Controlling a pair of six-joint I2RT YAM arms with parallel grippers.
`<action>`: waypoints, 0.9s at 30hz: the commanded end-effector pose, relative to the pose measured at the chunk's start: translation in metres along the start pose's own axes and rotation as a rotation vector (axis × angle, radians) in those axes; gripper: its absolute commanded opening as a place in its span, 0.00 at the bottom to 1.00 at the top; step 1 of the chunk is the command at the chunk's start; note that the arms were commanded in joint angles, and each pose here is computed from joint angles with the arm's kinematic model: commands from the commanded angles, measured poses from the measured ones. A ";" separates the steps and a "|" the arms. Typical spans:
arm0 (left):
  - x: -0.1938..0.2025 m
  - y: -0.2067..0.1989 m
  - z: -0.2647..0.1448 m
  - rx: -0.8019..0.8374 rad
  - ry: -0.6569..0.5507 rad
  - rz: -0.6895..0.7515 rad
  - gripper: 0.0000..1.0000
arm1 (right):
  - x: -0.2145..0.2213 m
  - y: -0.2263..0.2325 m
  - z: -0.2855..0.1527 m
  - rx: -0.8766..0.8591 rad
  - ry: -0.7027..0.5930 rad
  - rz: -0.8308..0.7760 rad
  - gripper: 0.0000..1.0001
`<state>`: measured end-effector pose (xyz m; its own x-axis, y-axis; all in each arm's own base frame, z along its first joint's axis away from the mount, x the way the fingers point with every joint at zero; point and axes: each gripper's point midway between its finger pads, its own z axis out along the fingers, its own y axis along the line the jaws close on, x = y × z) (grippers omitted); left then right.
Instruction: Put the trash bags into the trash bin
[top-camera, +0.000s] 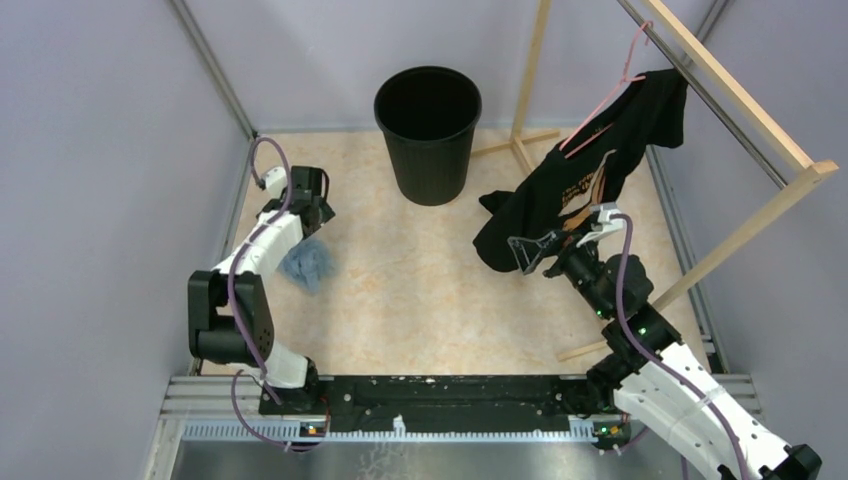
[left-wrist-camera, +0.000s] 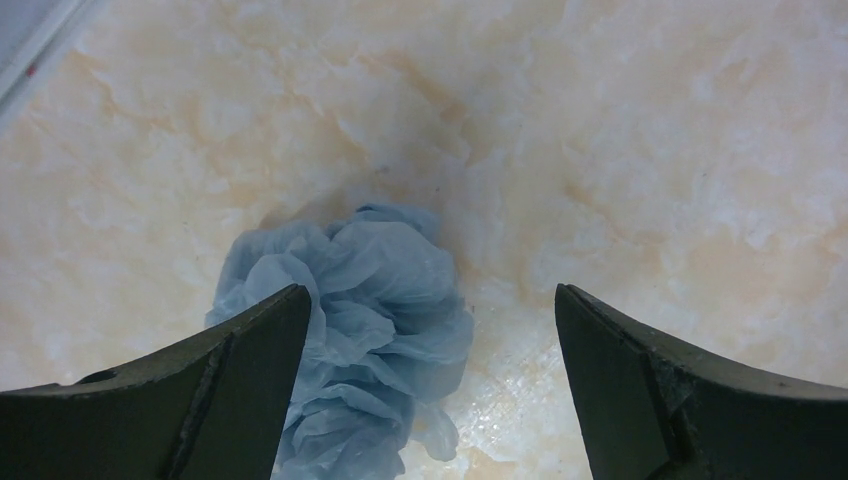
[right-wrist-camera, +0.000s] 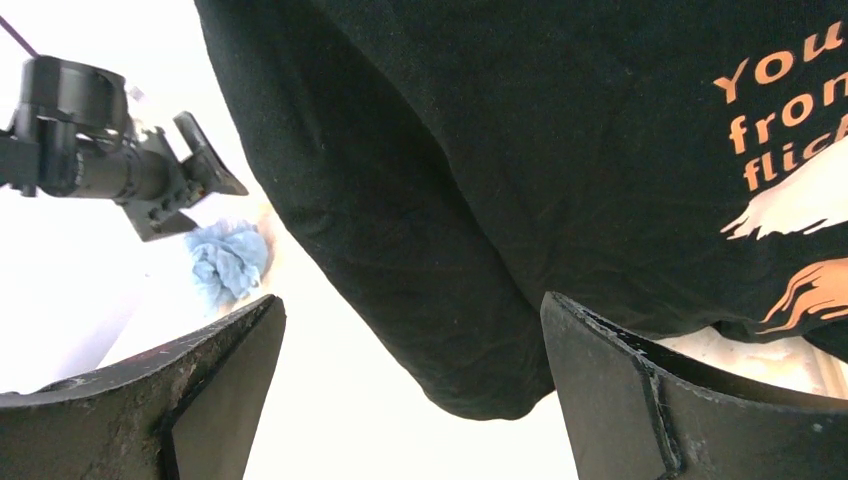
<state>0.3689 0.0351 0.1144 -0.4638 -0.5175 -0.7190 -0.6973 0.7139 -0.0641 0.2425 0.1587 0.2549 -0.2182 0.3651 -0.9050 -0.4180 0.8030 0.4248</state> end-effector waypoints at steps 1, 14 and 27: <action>0.011 -0.006 0.009 0.024 0.082 -0.064 0.98 | -0.010 0.004 -0.001 -0.006 -0.046 0.084 0.99; 0.039 -0.020 0.028 0.123 0.232 -0.059 0.50 | 0.035 0.039 -0.005 -0.280 0.123 -0.043 0.99; 0.019 -0.084 -0.024 0.577 0.240 0.053 0.11 | 0.058 0.086 -0.014 -0.570 0.231 -0.106 0.99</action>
<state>0.3936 -0.0270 0.0871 -0.6477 -0.5735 -0.5015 -0.4502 0.8192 -0.3553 0.1973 0.2260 0.2133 -0.3917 0.1399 -0.9094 -0.7356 0.5460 0.4009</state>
